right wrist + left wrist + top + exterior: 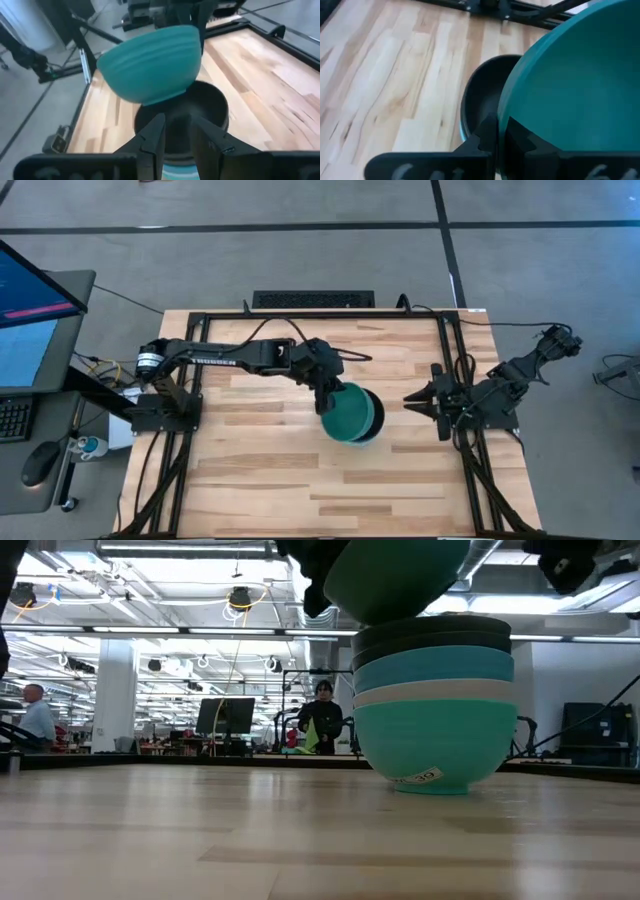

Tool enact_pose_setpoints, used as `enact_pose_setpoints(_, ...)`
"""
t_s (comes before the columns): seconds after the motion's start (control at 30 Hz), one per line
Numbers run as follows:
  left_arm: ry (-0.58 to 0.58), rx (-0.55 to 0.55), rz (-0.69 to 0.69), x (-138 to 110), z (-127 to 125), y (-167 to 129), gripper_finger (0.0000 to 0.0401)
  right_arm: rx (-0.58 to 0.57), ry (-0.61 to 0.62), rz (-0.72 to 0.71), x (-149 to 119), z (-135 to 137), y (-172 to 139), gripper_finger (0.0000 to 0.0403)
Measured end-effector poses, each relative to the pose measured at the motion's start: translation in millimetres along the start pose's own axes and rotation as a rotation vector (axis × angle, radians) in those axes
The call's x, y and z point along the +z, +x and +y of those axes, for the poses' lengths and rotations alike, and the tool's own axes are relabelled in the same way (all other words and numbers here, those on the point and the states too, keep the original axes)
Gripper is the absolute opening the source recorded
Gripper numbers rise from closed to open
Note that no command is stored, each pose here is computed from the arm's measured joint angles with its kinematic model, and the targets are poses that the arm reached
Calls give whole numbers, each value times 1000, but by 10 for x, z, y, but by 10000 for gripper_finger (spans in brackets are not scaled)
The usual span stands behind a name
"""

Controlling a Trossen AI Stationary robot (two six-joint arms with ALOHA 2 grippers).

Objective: Nest bowls inside each other
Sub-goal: Stack the green bowl on top of the black bowl

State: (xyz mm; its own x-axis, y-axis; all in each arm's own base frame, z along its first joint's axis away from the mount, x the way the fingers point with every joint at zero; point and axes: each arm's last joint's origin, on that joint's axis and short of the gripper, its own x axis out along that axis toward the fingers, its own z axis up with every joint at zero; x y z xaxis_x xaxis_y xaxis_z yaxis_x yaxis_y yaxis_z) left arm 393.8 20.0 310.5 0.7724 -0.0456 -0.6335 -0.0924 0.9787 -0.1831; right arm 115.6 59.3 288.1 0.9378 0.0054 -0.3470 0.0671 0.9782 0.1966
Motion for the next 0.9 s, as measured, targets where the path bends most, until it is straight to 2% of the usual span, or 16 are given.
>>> enact_pose_setpoints(0.1,21,-3,-11,17,39,-4,0,-15,0,7,-50,-21,39,107)
enact_pose_setpoints(0.2,-9,1,-20,29,66,-7,0,-23,-4,21,-118,-42,84,107)
enact_pose_setpoints(0.57,-31,1,-83,182,67,-82,0,26,3,4,-216,-193,78,107)
enact_pose_setpoints(0.77,-62,-57,19,71,87,296,0,16,2,-74,-153,-299,-51,107)
enact_pose_setpoints(0.9,-104,-28,79,74,119,464,0,35,22,-102,-134,-336,-116,107)
